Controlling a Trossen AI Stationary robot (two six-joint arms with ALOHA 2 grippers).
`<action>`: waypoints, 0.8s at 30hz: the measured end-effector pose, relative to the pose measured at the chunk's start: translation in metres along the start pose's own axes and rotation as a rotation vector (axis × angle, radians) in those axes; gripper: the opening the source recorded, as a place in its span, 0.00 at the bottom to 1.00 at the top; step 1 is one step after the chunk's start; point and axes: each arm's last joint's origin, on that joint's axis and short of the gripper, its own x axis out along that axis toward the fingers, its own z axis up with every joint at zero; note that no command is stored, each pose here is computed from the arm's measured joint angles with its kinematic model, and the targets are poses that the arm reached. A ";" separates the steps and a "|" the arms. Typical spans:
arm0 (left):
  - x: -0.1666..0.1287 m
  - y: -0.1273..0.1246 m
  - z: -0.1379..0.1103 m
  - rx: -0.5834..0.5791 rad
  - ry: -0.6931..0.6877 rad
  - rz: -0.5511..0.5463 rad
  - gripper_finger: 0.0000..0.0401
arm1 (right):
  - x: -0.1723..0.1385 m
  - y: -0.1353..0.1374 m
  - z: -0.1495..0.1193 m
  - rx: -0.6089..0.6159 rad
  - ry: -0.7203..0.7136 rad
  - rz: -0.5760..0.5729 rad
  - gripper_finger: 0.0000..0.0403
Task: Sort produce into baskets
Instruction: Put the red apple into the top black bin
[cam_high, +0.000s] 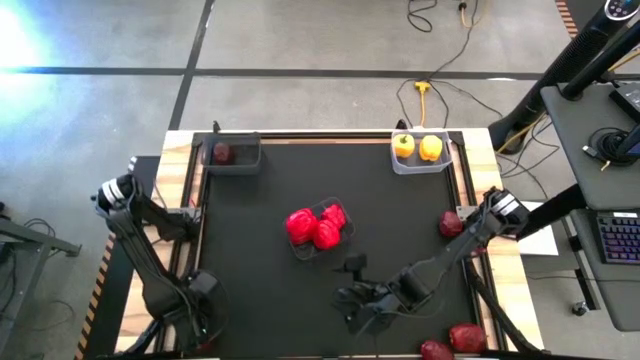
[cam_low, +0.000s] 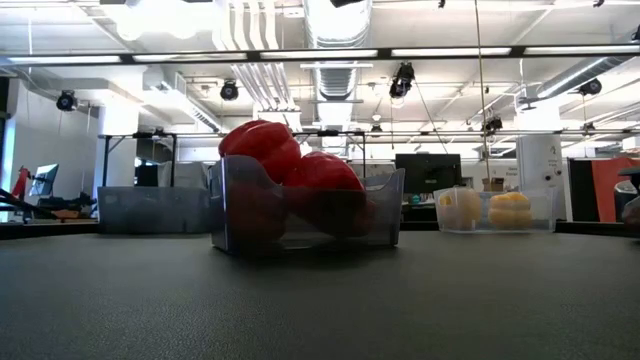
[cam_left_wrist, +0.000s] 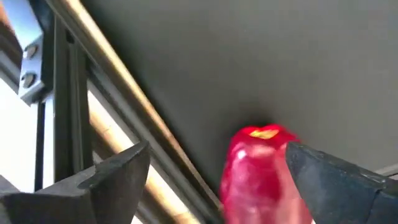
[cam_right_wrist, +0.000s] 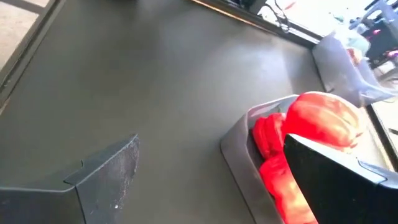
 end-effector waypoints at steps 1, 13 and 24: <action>0.002 -0.001 -0.001 0.016 0.010 0.012 0.88 | 0.001 -0.001 0.000 0.001 0.002 0.007 0.96; 0.001 -0.011 0.011 0.156 0.063 0.011 0.88 | 0.001 -0.001 -0.001 0.033 0.010 0.013 0.96; 0.005 -0.035 0.007 0.194 0.170 -0.144 0.88 | -0.001 0.004 -0.001 0.099 0.024 0.095 0.96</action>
